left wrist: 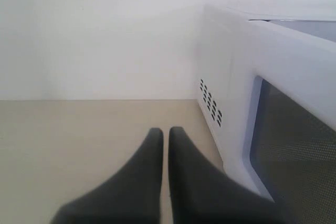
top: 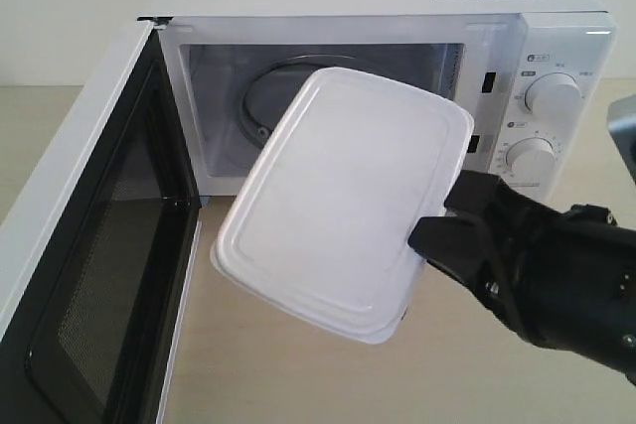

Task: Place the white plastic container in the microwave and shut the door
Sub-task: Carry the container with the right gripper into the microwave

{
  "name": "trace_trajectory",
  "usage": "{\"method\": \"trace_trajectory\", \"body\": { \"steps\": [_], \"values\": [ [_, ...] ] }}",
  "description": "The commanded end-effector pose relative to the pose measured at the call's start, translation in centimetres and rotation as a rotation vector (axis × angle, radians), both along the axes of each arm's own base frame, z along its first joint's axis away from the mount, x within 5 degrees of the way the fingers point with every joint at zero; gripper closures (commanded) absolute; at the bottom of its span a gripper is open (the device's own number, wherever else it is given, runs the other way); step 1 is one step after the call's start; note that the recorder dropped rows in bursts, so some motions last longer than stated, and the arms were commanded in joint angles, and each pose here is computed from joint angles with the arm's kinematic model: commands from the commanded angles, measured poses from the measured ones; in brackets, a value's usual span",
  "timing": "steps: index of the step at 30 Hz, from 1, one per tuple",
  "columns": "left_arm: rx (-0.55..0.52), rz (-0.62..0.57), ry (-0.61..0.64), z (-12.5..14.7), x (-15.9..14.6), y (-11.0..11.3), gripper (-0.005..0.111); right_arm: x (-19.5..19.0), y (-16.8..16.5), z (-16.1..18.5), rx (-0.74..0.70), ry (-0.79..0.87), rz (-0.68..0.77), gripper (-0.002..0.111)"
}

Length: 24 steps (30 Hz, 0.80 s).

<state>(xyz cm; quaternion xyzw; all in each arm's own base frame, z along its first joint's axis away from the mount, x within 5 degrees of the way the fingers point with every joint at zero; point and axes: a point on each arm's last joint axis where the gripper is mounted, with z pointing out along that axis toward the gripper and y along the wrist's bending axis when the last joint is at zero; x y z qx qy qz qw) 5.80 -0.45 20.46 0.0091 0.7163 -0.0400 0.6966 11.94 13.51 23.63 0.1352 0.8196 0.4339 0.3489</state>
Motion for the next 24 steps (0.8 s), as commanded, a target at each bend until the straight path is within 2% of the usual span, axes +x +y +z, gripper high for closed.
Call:
{"method": "trace_trajectory", "body": {
  "steps": [1, 7, 24],
  "values": [
    [-0.011, 0.006, -0.008, 0.0, 0.0, 0.0, 0.102, -0.1, -0.1, -1.3, 0.038, 0.007, -0.038, 0.108],
    [-0.011, 0.006, -0.008, 0.0, 0.0, 0.0, 0.102, 0.3, 0.2, -1.6, 0.187, -0.001, -0.077, 0.108],
    [-0.011, 0.006, -0.008, 0.0, 0.0, 0.0, 0.102, 2.8, 2.3, -5.5, 0.222, 0.093, -0.225, 0.108]
  ]
}}
